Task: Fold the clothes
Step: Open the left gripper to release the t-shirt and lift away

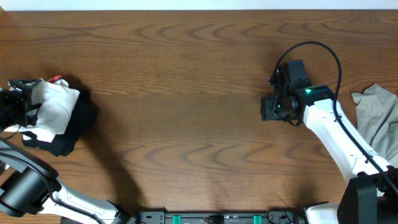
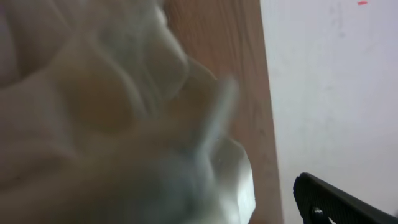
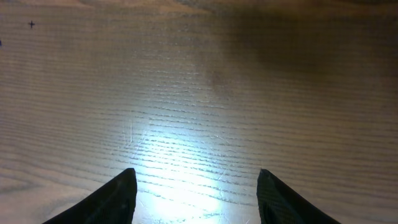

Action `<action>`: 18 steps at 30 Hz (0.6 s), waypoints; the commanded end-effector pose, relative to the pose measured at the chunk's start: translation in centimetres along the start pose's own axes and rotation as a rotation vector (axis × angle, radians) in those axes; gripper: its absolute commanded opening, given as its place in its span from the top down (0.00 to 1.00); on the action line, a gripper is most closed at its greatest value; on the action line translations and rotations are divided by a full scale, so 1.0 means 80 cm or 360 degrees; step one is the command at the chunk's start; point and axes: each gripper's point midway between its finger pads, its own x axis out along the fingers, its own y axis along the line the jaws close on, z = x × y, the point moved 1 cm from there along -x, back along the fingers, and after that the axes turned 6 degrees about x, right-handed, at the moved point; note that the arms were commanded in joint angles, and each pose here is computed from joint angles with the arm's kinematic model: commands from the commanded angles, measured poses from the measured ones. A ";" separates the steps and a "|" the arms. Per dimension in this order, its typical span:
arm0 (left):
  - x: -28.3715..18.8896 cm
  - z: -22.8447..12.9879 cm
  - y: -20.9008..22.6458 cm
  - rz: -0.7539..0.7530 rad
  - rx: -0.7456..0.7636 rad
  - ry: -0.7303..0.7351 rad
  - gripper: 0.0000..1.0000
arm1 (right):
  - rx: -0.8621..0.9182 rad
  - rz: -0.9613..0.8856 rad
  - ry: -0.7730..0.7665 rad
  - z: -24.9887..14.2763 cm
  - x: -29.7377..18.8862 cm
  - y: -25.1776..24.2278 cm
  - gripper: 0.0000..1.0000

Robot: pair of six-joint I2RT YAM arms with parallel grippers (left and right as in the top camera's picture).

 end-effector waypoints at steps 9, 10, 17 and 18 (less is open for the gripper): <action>-0.002 -0.013 0.025 -0.0028 -0.0019 0.0027 0.02 | -0.0003 -0.0005 -0.0022 0.005 -0.001 -0.002 0.37; -0.009 -0.010 0.010 -0.0054 0.0017 0.0009 0.02 | -0.0003 -0.0003 -0.0028 0.006 -0.002 -0.002 0.36; -0.055 -0.035 -0.143 -0.0126 0.0552 -0.0130 0.02 | -0.0006 0.0026 -0.0067 0.014 -0.002 0.003 0.10; -0.056 -0.048 -0.169 -0.0140 0.0671 -0.0130 0.02 | -0.0007 0.0025 -0.0083 0.017 -0.002 0.003 0.07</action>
